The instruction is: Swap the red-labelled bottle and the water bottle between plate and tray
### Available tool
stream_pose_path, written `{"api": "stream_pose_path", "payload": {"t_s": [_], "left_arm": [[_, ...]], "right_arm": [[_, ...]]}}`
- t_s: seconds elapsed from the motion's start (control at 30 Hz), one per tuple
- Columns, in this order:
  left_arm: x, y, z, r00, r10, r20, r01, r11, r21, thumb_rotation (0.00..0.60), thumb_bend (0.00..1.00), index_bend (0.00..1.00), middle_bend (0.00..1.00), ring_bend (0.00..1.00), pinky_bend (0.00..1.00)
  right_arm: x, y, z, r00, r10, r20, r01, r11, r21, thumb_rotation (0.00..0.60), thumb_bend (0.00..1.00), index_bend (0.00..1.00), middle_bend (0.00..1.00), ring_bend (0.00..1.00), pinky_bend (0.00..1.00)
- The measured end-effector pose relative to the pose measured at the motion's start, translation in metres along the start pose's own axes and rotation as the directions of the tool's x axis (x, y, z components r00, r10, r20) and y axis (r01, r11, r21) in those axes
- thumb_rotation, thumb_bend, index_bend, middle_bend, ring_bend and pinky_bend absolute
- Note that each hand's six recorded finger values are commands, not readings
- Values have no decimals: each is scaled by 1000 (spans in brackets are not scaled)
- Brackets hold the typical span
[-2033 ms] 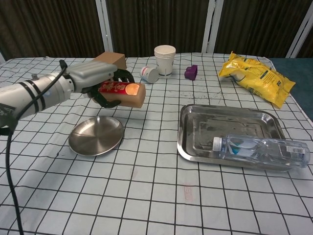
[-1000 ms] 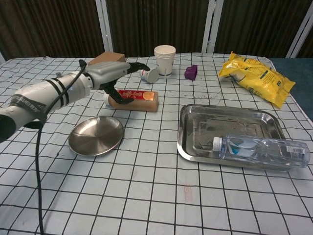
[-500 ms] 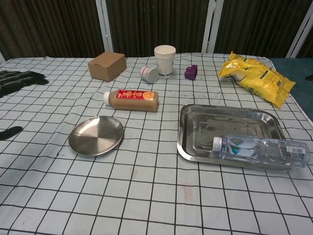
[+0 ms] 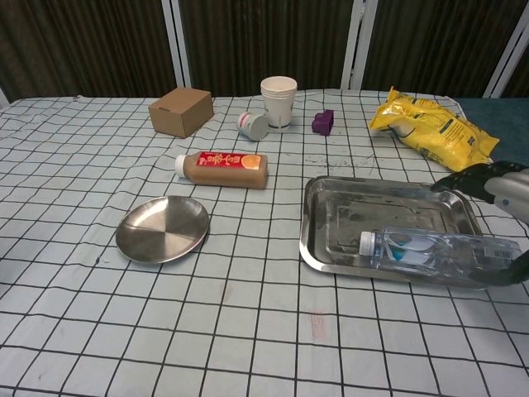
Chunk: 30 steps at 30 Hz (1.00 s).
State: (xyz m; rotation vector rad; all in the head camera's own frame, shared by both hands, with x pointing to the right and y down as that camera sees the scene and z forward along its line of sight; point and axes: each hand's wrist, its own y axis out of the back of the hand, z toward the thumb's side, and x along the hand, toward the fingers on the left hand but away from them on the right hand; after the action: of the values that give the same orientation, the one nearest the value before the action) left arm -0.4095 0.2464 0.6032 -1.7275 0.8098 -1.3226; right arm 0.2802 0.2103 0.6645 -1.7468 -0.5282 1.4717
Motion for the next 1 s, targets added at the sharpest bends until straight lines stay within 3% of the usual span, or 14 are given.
{"api": "stream_pose_path", "payload": {"t_s": [0.37, 0.43, 0.5, 0.6, 0.77, 1.0], "left_arm": [[2, -2, 0, 1000, -28, 3, 28, 1000, -11, 600, 413, 0, 0, 0, 74], [2, -2, -1, 1000, -27, 1, 27, 1000, -11, 600, 413, 0, 0, 0, 74], [2, -1, -2, 1000, -26, -2, 26, 1000, -13, 600, 413, 0, 0, 0, 74], [1, 0, -3, 1000, -21, -5, 21, 1000, -16, 600, 413, 0, 0, 0, 74], [2, 1, -3, 1000, -25, -5, 25, 1000, -18, 600, 412, 0, 0, 0, 74], [2, 4, -5, 1000, -12, -12, 12, 1000, -15, 600, 413, 0, 0, 0, 74]], "right_arm": [[-31, -18, 21, 998, 60, 9, -60, 998, -30, 600, 406, 490, 418, 273, 414], [-33, -20, 21, 997, 72, 14, -71, 997, -33, 600, 418, 540, 485, 358, 504], [-35, -20, 23, 997, 76, 15, -75, 996, -44, 600, 443, 674, 628, 524, 710], [-36, -17, 23, 998, 61, 19, -61, 997, -45, 600, 466, 809, 746, 644, 851], [-37, -11, 26, 999, 41, 13, -40, 997, -68, 600, 510, 914, 834, 740, 942], [-29, 23, 38, 995, -85, -45, 78, 987, -139, 600, 513, 924, 843, 751, 954]]}}
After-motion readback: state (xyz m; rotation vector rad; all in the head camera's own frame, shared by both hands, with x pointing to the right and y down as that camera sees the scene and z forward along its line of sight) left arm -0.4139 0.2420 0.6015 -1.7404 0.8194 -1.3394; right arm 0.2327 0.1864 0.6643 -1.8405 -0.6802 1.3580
